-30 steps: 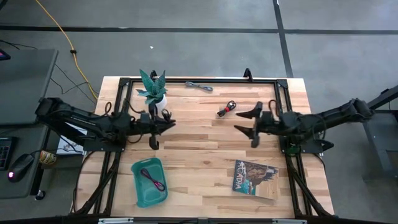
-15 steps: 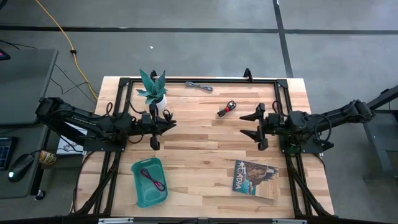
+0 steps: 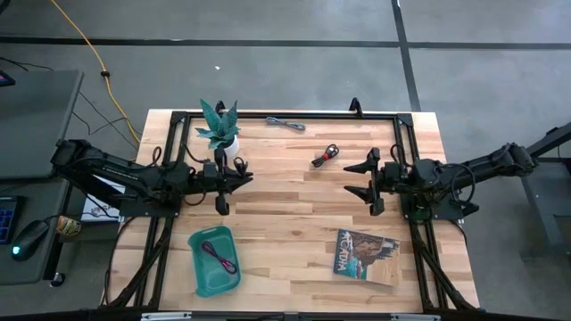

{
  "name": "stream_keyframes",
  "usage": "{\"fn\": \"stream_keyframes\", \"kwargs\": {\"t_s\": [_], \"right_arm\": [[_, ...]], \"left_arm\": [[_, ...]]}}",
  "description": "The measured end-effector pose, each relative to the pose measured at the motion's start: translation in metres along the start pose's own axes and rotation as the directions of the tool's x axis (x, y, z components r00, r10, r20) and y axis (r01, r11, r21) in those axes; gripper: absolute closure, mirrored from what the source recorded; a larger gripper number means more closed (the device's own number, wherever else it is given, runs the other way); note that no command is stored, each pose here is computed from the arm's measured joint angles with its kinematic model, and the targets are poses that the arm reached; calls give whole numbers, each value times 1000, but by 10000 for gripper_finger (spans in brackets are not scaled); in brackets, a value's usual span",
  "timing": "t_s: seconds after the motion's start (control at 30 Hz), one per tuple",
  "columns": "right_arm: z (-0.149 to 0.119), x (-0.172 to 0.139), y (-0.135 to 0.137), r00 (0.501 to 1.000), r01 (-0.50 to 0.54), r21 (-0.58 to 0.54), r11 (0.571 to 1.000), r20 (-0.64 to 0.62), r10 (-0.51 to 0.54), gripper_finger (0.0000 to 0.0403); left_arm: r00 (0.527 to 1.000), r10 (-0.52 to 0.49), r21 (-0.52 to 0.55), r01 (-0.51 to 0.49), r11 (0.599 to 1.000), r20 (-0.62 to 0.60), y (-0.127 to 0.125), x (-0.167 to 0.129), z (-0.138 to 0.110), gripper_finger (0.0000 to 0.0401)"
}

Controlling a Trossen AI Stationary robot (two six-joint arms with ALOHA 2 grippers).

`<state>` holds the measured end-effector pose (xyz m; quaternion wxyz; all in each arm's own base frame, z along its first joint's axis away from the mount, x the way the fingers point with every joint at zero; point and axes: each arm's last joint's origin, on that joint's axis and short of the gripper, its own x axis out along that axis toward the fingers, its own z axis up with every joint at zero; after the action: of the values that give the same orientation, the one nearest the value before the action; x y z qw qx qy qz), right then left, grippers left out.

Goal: Pick and place USB-C Cables
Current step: Put the right black USB cable into the green bin

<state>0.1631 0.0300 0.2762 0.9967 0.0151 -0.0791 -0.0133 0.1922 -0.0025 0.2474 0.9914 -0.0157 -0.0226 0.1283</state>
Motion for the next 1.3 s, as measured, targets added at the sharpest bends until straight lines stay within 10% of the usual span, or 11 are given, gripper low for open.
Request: {"fn": "stream_keyframes", "kwargs": {"t_s": [0.5,0.73,0.9,1.3], "right_arm": [[0,0,0,1000,1,-1,1000,-4,-1,159],[-1,0,-1,999,36,-2,999,-5,-36,159],[-1,0,-1,999,45,-3,999,-8,-45,159],[-1,0,-2,999,47,-3,999,-8,-47,159]], "left_arm": [[986,-164,2,165,986,-12,-5,0,-1,398],[870,-490,57,493,868,-63,-29,-5,9,398],[855,-498,123,515,848,-147,-49,-10,25,398],[615,-410,17,568,823,-673,-122,-40,18,398]]}}
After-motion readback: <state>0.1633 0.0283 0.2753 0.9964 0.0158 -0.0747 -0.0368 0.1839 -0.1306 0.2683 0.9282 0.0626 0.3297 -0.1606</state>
